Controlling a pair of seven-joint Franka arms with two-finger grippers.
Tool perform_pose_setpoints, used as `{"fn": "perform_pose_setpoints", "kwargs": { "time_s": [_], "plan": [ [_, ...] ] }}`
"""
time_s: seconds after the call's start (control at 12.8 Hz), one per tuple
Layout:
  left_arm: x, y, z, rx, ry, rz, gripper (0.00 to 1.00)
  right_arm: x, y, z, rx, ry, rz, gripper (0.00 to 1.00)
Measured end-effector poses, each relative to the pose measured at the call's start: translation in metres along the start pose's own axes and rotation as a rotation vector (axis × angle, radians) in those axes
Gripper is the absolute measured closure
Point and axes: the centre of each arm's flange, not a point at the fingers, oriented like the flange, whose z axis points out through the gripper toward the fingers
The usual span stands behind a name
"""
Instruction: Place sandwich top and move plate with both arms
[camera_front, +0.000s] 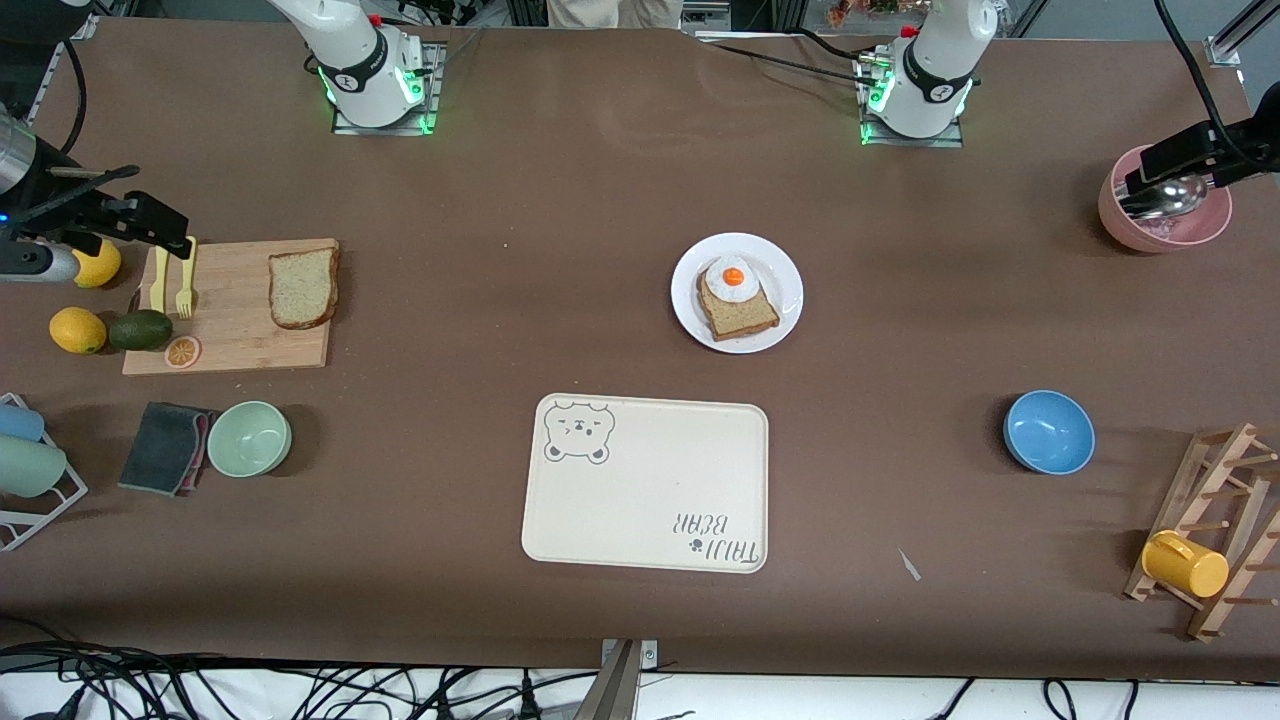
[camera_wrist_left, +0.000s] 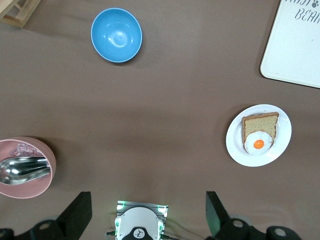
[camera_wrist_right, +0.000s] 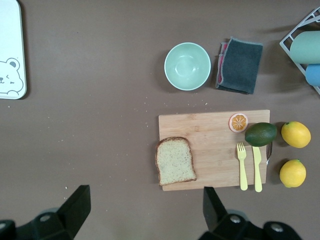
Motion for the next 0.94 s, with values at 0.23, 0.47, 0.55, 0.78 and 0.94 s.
{"fn": "perform_pose_setpoints", "kwargs": {
  "time_s": [0.23,0.47,0.55,0.78,0.94],
  "plan": [
    [0.0001,-0.0013,-0.0003,-0.001,0.001,-0.002,0.00,-0.0046,-0.0018,0.0028,0.013,0.002,0.000,0.01],
    [0.0002,-0.0037,-0.0005,-0.001,0.001,-0.007,0.00,-0.0041,-0.0032,0.0027,0.027,0.006,0.000,0.01],
    [0.0003,-0.0040,-0.0005,-0.001,0.001,-0.008,0.00,-0.0040,-0.0033,0.0027,0.027,0.007,0.000,0.01],
    [0.0003,-0.0047,-0.0006,-0.002,0.001,-0.009,0.00,-0.0039,-0.0035,0.0026,0.030,0.008,0.000,0.01],
    [0.0003,-0.0050,-0.0006,-0.002,0.001,-0.009,0.00,-0.0039,-0.0037,0.0026,0.031,0.008,0.000,0.01]
  ]
}}
